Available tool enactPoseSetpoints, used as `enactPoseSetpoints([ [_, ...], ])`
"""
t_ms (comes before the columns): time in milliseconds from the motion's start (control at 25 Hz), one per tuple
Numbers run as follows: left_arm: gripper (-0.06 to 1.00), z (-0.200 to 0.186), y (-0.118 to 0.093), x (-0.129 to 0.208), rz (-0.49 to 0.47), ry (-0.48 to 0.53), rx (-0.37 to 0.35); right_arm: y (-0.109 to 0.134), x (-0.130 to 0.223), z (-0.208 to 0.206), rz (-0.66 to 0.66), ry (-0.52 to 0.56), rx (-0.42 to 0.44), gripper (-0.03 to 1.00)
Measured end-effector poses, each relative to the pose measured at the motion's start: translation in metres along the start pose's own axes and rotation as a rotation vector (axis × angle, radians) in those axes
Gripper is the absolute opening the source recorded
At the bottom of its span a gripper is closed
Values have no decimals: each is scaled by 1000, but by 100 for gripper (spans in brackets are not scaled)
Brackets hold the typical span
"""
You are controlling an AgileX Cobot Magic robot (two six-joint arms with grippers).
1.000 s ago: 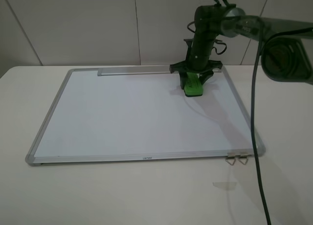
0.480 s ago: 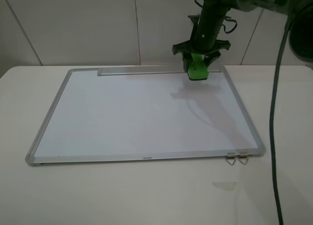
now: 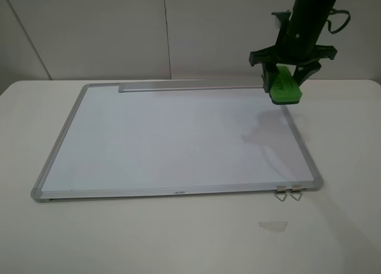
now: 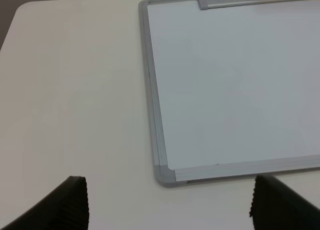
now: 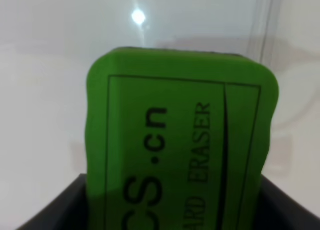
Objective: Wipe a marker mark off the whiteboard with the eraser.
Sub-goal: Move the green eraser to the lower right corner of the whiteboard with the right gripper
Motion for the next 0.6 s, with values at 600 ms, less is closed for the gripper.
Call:
enactPoseSetpoints([
  [600, 68, 0, 0, 0, 0, 0, 0, -13, 89, 66, 86, 26, -18, 60],
])
Point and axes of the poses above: a point on each arm's last joint axis where the gripper is mounted, z pointing out along that axis toward the gripper, y along the wrist's bending axis when the last joint is at zero, x = y × z, the point moved 6 cm from there along z, pointing out along that axis toward the gripper, and after that the axes turned 5 degrees about z, right-handed, at the moved point
